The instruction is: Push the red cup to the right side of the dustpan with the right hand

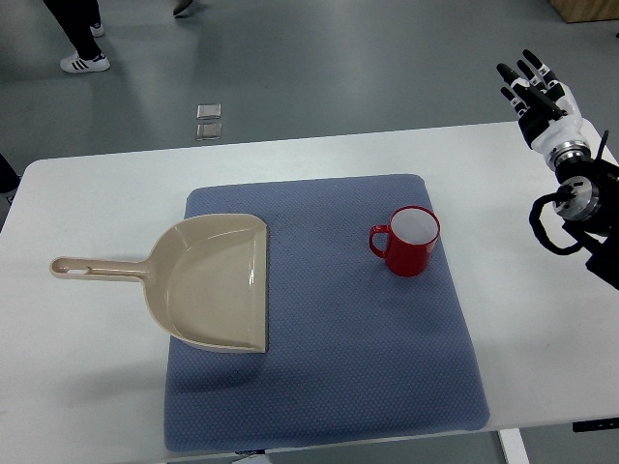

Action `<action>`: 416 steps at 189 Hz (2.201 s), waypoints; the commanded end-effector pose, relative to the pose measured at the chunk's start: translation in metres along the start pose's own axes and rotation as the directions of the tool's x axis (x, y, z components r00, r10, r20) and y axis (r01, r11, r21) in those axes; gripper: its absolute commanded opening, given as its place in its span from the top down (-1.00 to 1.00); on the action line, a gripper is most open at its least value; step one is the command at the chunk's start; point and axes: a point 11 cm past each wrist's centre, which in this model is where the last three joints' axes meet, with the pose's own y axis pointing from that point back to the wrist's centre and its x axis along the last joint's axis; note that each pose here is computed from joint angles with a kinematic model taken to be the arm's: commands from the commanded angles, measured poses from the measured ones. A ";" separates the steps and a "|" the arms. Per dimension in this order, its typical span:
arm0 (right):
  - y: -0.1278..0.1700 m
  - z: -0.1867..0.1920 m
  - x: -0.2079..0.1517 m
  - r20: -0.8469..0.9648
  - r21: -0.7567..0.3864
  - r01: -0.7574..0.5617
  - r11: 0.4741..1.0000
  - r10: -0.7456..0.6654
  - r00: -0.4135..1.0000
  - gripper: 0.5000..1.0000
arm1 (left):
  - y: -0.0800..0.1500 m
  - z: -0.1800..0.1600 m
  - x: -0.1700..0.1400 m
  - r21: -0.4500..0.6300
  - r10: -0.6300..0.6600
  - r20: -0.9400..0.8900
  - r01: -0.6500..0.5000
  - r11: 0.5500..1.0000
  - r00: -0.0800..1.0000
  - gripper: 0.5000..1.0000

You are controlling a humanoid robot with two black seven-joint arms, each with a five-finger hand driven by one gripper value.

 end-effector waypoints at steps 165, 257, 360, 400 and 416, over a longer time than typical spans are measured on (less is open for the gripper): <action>0.089 0.040 0.017 -0.419 -0.432 0.491 0.756 -0.651 0.633 -0.67 | 0.000 0.000 0.001 0.000 0.001 0.000 -0.001 1.000 1.000 -1.00; 0.097 0.067 0.001 -0.351 -0.406 0.519 0.752 -0.653 0.671 -0.67 | 0.000 0.000 0.000 0.000 0.000 0.000 0.000 1.000 1.000 -1.00; 0.097 0.056 -0.006 -0.320 -0.333 0.543 0.771 -0.634 0.704 -0.67 | 0.000 0.000 0.000 0.000 0.000 0.000 0.000 1.000 1.000 -1.00; 0.103 0.063 -0.001 -0.313 -0.346 0.531 0.774 -0.628 0.712 -0.67 | 0.000 0.000 0.000 0.000 0.000 0.000 0.000 1.000 1.000 -1.00; 0.105 0.065 0.001 -0.309 -0.350 0.529 0.774 -0.628 0.714 -0.67 | 0.000 0.000 0.000 0.000 0.000 0.000 0.000 1.000 1.000 -1.00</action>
